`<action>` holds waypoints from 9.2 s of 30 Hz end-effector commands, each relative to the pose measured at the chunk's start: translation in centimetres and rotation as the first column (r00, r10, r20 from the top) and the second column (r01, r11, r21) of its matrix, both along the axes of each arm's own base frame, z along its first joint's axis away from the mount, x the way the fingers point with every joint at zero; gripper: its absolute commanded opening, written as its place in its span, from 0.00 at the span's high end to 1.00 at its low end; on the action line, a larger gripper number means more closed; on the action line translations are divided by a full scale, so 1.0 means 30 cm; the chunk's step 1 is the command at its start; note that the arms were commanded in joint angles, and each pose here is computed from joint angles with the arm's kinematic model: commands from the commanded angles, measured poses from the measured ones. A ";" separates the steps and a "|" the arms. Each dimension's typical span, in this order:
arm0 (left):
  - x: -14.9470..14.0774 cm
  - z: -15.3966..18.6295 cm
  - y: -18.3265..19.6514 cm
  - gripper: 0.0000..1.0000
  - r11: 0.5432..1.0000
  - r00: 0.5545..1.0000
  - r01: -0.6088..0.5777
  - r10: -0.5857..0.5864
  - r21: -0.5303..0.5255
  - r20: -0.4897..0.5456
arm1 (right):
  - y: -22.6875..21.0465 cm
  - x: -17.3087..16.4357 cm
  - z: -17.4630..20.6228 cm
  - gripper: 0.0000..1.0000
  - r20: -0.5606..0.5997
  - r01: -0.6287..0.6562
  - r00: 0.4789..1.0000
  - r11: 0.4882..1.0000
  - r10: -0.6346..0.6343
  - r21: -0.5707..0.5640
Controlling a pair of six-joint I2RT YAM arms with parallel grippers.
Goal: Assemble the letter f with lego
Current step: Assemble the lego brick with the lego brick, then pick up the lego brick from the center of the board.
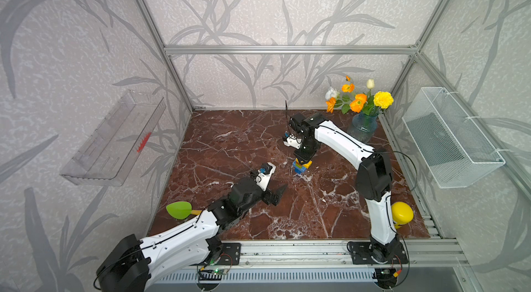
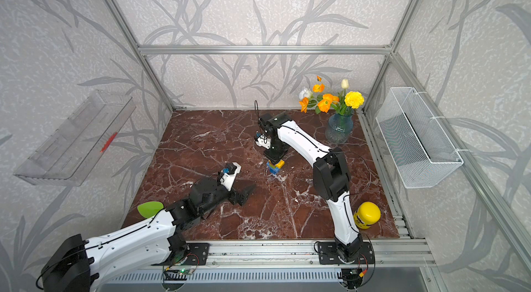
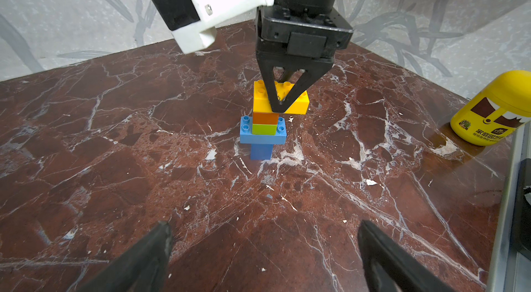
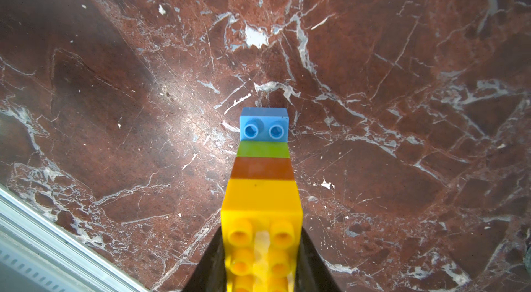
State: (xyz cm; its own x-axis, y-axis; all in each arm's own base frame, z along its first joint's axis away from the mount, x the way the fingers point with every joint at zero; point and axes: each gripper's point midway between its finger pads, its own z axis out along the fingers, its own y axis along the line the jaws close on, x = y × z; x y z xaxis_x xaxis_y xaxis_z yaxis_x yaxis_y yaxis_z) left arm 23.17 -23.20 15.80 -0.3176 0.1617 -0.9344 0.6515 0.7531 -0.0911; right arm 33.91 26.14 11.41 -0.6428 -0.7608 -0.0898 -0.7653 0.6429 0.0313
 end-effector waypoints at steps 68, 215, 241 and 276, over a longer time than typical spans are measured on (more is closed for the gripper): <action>-0.007 -0.008 0.007 0.01 1.000 1.000 0.001 -0.001 0.006 0.003 | 0.049 0.034 0.011 0.64 0.062 -0.022 0.998 0.997 0.017 0.072; -0.025 0.007 -0.021 0.01 0.999 0.999 0.052 -0.052 -0.013 -0.006 | -0.045 -0.002 0.130 0.43 0.105 0.011 0.994 0.997 -0.020 0.080; -0.020 0.007 -0.042 0.01 0.998 0.997 0.070 -0.070 -0.004 -0.020 | -0.041 -0.037 0.018 0.52 0.011 0.016 1.000 0.997 -0.017 0.074; -0.020 -0.006 -0.032 0.01 0.998 0.998 0.059 -0.059 -0.001 -0.022 | -0.036 -0.029 -0.020 0.65 -0.014 0.018 1.000 0.999 -0.018 0.047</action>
State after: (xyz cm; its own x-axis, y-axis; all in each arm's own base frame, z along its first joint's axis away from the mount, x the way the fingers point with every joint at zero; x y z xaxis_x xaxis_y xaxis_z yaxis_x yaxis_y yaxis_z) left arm 22.32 -23.82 14.42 -0.3511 0.1984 -0.9151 0.6885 0.7171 -0.1087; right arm 33.22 24.90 10.72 -0.6612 -0.7391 -0.1286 -0.7493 0.6588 0.0666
